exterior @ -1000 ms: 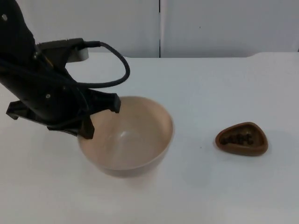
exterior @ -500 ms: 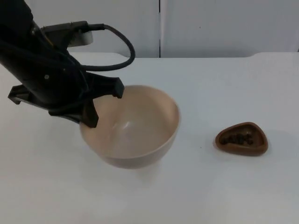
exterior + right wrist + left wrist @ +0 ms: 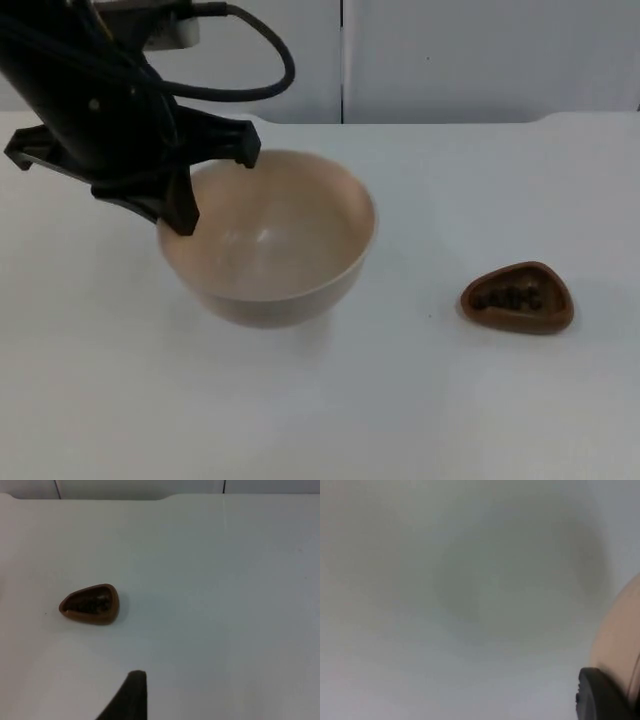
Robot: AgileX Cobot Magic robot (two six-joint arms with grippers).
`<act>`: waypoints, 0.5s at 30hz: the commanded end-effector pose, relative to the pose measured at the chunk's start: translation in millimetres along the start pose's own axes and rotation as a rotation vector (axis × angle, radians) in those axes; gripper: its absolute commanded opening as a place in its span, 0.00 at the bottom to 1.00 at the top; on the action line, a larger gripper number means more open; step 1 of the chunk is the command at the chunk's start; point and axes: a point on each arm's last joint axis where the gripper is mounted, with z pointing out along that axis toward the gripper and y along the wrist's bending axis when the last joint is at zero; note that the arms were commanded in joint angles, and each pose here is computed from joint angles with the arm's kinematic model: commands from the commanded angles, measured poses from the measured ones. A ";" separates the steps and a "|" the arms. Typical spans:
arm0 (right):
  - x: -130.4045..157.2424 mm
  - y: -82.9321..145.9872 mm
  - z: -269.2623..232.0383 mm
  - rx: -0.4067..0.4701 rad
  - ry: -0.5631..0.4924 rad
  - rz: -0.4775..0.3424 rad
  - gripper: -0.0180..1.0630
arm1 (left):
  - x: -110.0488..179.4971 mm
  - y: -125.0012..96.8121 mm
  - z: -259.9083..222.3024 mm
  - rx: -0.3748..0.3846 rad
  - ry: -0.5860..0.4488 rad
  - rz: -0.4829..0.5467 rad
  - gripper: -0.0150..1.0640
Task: Pick up the bowl with the left hand and pour the coffee beans from the cup into the bowl with the right hand.
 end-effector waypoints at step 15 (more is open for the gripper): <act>-0.1 0.0 -0.3 0.005 -0.009 -0.002 0.99 | 5.6 -29.6 -2.2 -0.172 -0.060 0.106 0.01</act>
